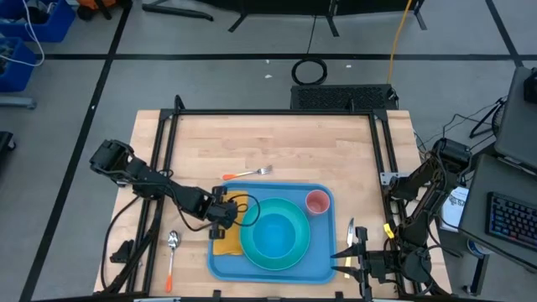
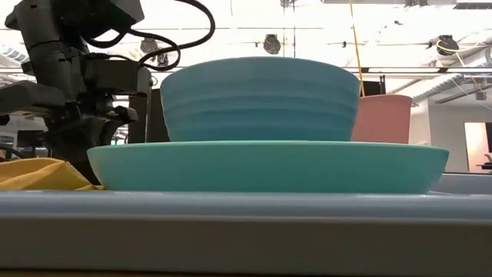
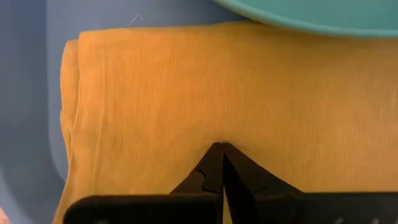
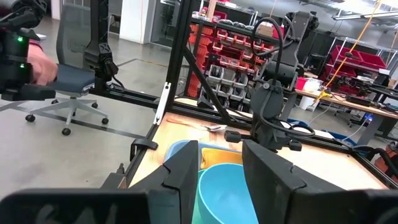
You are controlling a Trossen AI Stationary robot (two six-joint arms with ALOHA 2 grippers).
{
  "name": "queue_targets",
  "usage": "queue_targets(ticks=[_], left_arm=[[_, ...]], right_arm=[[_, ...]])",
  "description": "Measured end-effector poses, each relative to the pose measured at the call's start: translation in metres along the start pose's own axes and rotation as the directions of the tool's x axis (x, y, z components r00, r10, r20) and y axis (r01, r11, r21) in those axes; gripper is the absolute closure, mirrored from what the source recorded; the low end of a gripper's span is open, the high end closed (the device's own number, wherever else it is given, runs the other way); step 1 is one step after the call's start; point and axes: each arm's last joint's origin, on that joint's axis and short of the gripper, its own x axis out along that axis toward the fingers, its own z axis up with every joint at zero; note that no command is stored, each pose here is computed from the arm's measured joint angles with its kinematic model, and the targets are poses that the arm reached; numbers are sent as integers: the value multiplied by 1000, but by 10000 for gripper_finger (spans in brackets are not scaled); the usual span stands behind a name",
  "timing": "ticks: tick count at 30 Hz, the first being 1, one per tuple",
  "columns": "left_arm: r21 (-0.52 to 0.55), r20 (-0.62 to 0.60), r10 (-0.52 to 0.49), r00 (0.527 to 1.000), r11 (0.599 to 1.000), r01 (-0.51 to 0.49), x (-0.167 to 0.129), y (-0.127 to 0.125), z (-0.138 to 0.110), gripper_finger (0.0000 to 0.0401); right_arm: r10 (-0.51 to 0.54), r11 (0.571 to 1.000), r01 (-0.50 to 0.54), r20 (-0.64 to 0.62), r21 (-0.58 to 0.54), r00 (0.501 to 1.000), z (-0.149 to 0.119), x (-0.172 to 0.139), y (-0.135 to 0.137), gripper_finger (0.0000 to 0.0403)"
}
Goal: Set up tray
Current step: Put the yellow napkin on the blue serving tray to the left of the light blue plate
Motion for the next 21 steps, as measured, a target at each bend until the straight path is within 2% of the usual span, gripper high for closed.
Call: queue_targets(ticks=[6,12,16,21], left_arm=[[-86,-23,5,1000,996,-7,-6,-2,-5,397],[-110,92,23,995,994,-13,-30,-13,-6,392],[-106,173,-68,983,991,88,-45,-24,-4,398],[-114,208,-149,967,978,175,-44,-35,-1,399]], right_arm=[[0,1000,0,0,-1,1000,0,0,0,289],[-4,1000,4,-1,-1,1000,0,1,-1,289],[-5,1000,5,-2,-1,1000,0,1,-1,289],[-5,1000,5,-2,10,1000,0,1,-1,289]])
